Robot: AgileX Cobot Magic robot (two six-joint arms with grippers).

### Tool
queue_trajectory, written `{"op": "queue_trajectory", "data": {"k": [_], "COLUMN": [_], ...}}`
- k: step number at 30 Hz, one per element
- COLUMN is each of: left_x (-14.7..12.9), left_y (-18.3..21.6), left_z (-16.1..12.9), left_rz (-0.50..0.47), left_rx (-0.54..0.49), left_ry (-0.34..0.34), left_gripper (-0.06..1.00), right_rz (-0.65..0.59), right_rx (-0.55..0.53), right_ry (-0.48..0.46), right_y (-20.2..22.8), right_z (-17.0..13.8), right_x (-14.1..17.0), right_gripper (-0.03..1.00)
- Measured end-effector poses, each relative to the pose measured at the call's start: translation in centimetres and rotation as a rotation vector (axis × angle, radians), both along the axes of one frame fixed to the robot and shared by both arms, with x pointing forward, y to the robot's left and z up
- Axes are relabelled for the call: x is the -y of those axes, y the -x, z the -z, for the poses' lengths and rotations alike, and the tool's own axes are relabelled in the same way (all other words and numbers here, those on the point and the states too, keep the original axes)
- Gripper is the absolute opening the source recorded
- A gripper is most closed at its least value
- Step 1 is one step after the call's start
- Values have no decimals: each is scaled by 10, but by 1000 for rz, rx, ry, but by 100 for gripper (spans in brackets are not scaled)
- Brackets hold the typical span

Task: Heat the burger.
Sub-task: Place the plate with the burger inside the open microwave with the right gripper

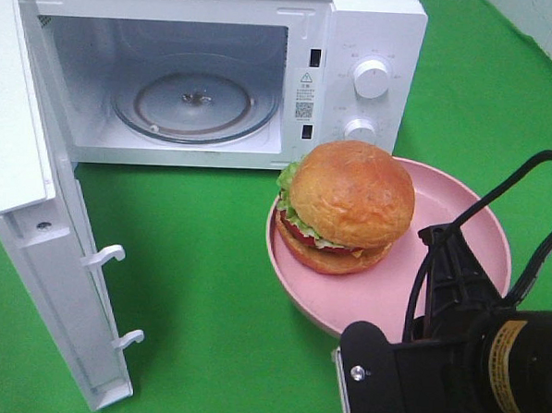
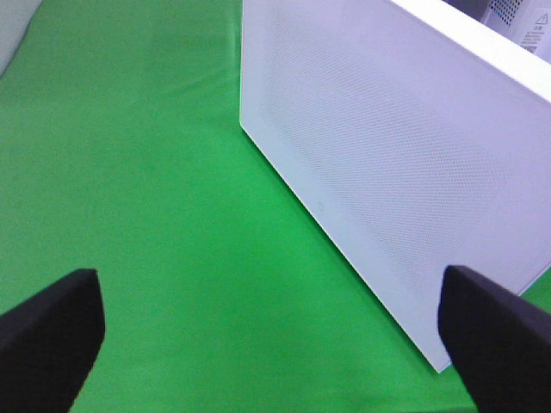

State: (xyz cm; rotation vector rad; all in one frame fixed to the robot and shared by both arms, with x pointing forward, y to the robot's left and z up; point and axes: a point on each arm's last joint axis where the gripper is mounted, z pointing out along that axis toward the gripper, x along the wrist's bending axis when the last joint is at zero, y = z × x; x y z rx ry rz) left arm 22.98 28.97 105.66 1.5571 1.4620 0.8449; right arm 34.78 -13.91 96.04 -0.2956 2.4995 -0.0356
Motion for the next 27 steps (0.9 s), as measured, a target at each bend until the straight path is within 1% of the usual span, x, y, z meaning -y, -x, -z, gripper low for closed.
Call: {"op": "queue_trajectory", "data": {"k": [3, 4, 7, 9, 14, 16, 23, 26, 27], "left_x": [0, 0, 0, 0, 0, 0, 0, 0, 0], "left_y": [0, 0, 0, 0, 0, 0, 0, 0, 0], "left_z": [0, 0, 0, 0, 0, 0, 0, 0, 0], "left_rz": [0, 0, 0, 0, 0, 0, 0, 0, 0], "left_rx": [0, 0, 0, 0, 0, 0, 0, 0, 0], "left_ry": [0, 0, 0, 0, 0, 0, 0, 0, 0], "left_gripper": [97, 97, 97, 97, 97, 97, 97, 97, 97], "right_rz": [-21, -54, -81, -125, -150, -191, -226, -218, -218], "right_rx": [-2, -4, -6, -10, -11, -10, -8, -6, -2], "right_ry": [0, 3, 3, -3, -5, -4, 1, -12, 0], "right_y": [0, 1, 1, 2, 2, 2, 0, -10, -15], "right_z": [0, 0, 0, 1, 1, 0, 1, 0, 0], "right_x": [-1, -3, -4, -7, -8, -10, -11, -7, -4], "right_gripper": [4, 4, 4, 4, 4, 4, 4, 4, 4]}}
